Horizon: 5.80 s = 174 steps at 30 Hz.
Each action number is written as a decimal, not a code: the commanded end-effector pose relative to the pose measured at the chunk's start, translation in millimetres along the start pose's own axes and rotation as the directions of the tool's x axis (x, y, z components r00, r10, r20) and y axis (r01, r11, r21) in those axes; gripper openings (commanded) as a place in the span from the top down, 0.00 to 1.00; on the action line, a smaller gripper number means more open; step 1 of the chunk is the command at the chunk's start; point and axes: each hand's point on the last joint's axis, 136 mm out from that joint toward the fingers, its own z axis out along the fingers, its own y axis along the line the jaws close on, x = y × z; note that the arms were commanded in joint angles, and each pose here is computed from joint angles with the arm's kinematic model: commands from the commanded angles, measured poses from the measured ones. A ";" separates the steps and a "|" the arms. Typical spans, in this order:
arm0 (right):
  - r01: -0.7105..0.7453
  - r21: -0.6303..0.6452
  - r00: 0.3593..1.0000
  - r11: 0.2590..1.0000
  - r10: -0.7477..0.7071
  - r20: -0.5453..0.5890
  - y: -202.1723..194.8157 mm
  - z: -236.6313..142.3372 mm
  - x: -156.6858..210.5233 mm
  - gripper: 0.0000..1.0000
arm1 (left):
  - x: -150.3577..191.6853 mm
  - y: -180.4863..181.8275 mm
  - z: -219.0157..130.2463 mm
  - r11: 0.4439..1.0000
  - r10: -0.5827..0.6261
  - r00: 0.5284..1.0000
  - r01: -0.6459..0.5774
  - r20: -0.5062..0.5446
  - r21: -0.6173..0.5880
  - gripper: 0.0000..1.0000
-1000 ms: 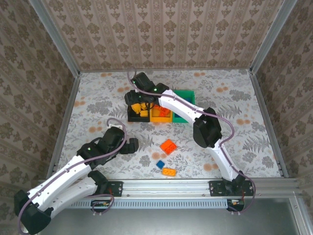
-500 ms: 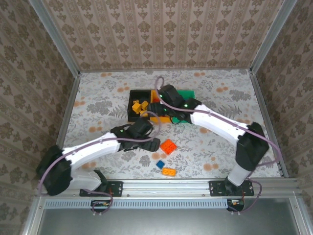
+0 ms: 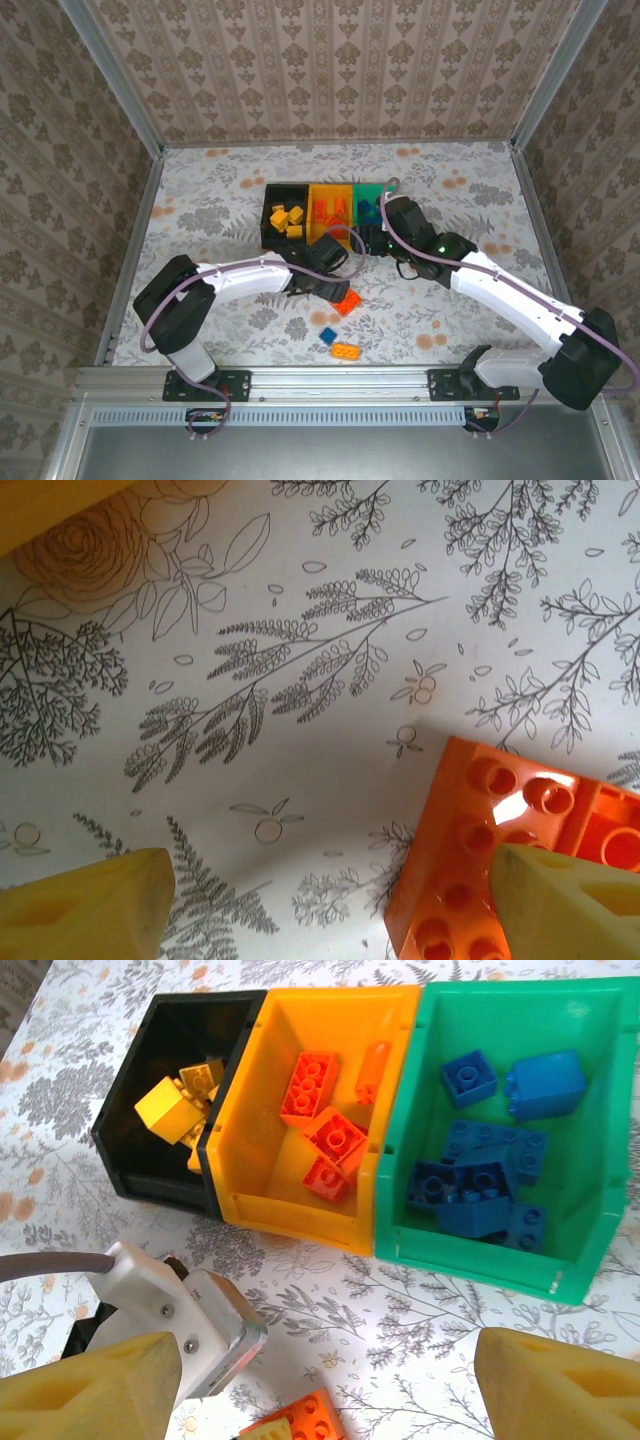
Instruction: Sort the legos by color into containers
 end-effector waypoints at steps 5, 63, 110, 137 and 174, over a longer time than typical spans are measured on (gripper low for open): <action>-0.041 0.038 0.998 0.998 0.039 0.048 -21.2 -14.1 -7.3 0.21 | 24.3 21.6 9.2 0.996 0.012 0.996 -0.019 -0.083 -0.087 0.22; -0.134 0.056 0.990 0.989 0.131 0.056 -47.5 -18.4 -3.6 0.20 | -106.9 51.3 -57.2 0.989 -0.123 0.962 0.139 0.244 -0.046 0.35; 0.388 -0.030 0.768 0.921 -0.341 -0.542 12.4 83.9 195.0 0.08 | -9.5 97.1 -128.7 0.915 -0.386 0.854 0.404 0.350 0.023 0.00; 0.194 -0.058 0.965 0.979 -0.201 -0.168 66.8 74.9 8.7 0.37 | 50.8 106.4 -100.1 0.888 -0.443 0.849 0.459 0.287 0.012 0.00; 0.277 -0.246 0.867 0.929 -0.352 -0.352 53.0 10.1 122.5 0.10 | 53.0 108.5 -119.7 0.882 -0.461 0.826 0.466 0.326 0.067 0.00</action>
